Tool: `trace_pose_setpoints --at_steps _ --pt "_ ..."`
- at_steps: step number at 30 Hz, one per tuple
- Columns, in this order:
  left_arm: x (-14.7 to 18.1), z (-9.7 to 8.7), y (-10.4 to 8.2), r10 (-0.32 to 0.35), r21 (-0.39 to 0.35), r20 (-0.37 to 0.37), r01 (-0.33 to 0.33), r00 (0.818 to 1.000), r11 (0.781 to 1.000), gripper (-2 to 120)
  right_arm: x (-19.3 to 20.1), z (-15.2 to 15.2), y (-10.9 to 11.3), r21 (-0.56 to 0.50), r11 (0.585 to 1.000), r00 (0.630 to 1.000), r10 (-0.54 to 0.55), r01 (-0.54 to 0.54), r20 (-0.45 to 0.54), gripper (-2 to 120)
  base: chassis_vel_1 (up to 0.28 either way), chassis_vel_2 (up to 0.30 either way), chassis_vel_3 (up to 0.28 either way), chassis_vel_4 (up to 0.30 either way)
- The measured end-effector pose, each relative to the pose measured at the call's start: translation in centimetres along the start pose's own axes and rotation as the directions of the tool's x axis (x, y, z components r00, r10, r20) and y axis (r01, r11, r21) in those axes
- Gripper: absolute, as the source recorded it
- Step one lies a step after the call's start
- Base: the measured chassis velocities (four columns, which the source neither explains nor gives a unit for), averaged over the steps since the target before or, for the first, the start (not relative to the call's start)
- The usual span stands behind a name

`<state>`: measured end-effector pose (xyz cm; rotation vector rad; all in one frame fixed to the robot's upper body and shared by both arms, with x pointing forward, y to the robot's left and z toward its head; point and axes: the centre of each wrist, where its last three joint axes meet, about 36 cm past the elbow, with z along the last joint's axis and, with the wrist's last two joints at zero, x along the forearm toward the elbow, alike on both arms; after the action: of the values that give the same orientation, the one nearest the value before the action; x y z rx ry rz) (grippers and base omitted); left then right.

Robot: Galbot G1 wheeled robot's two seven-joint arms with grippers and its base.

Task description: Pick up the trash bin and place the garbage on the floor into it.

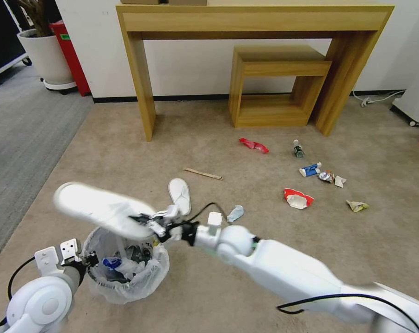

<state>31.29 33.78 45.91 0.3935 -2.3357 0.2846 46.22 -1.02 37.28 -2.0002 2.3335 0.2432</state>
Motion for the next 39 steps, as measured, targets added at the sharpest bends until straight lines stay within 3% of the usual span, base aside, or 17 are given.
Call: trace_pose_setpoints --at_steps 14,39 --pt "1.0 0.6 -0.2 -0.001 -0.001 -0.004 0.001 1.000 1.000 0 -2.0 3.8 0.5 0.016 1.000 0.998 0.012 -0.011 -0.054 0 0.000 0.000 0.000 0.000" --pt "1.0 0.5 -0.2 -0.008 -0.001 -0.007 0.008 1.000 1.000 0 -1.1 6.2 0.6 0.093 0.994 0.993 0.067 -0.058 -0.098 0 0.000 0.000 0.000 0.000"
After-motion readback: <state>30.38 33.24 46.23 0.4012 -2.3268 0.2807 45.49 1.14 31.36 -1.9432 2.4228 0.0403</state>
